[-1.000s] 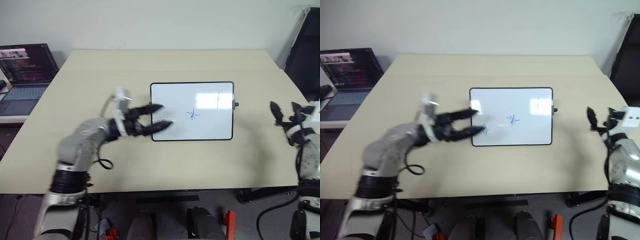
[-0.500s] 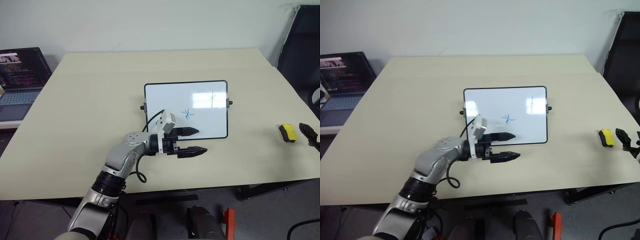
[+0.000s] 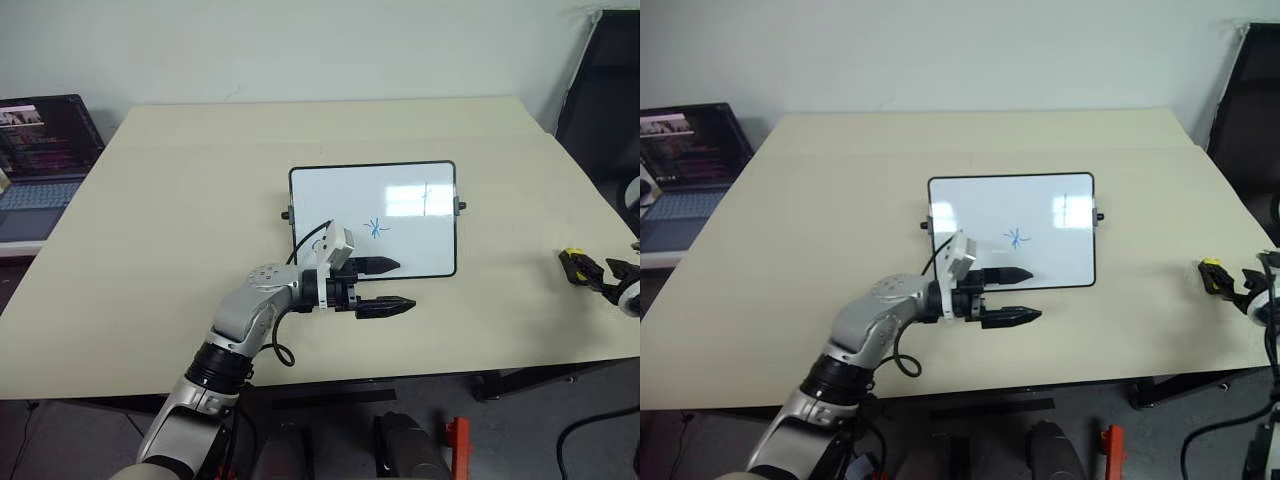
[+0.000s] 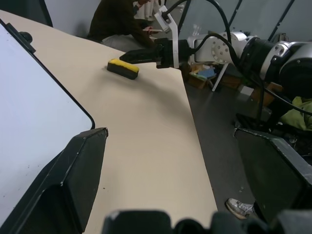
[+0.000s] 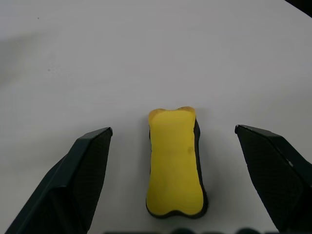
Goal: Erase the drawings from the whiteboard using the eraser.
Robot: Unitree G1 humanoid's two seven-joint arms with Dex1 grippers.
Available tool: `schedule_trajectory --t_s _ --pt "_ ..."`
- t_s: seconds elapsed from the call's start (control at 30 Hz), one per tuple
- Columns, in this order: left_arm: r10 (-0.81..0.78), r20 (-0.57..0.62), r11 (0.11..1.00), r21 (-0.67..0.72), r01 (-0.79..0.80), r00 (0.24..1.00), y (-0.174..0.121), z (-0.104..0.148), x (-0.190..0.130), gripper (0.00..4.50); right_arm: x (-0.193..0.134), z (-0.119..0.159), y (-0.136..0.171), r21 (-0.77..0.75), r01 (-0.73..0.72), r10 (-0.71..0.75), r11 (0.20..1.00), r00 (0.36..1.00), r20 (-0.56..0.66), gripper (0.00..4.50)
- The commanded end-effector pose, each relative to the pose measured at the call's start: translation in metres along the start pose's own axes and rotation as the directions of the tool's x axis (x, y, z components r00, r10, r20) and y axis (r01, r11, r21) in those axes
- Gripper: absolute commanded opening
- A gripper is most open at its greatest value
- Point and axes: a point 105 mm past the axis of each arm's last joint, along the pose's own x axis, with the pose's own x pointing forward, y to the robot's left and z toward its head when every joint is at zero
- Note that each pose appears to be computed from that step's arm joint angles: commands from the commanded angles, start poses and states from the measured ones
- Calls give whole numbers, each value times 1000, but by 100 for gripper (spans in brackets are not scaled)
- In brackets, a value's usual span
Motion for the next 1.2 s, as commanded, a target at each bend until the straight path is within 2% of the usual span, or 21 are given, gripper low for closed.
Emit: schedule_trajectory --t_s 0.03,0.27,0.3,0.37,0.63,0.97,1.13,1.2 --pt "-8 19 999 43 7 1000 -5 11 -1 450 -1 12 -8 -66 24 -22 998 1000 20 442" --pt "7 20 999 42 -8 1000 -6 11 -4 450 4 6 -8 -74 30 -30 997 1000 -1 442" --pt "9 20 999 42 -9 1000 -6 11 -5 450 4 6 -9 -74 32 -32 997 999 -1 426" --pt "11 21 999 41 -12 1000 -6 11 -5 450 5 6 -9 -75 32 -32 997 999 -1 384" --pt "18 22 999 35 -19 1000 -6 11 -5 450 5 8 -9 -80 38 -37 996 999 14 98" --pt "61 16 997 50 -62 998 1 13 -15 450 -1 12 -2 -105 -18 21 994 1000 23 89" --pt "184 15 979 91 -184 983 18 21 -50 450 -20 43 34 -207 -180 194 962 980 52 88" --pt "250 0 963 102 -248 968 23 20 -73 450 -36 67 62 -289 -255 285 923 957 63 88"
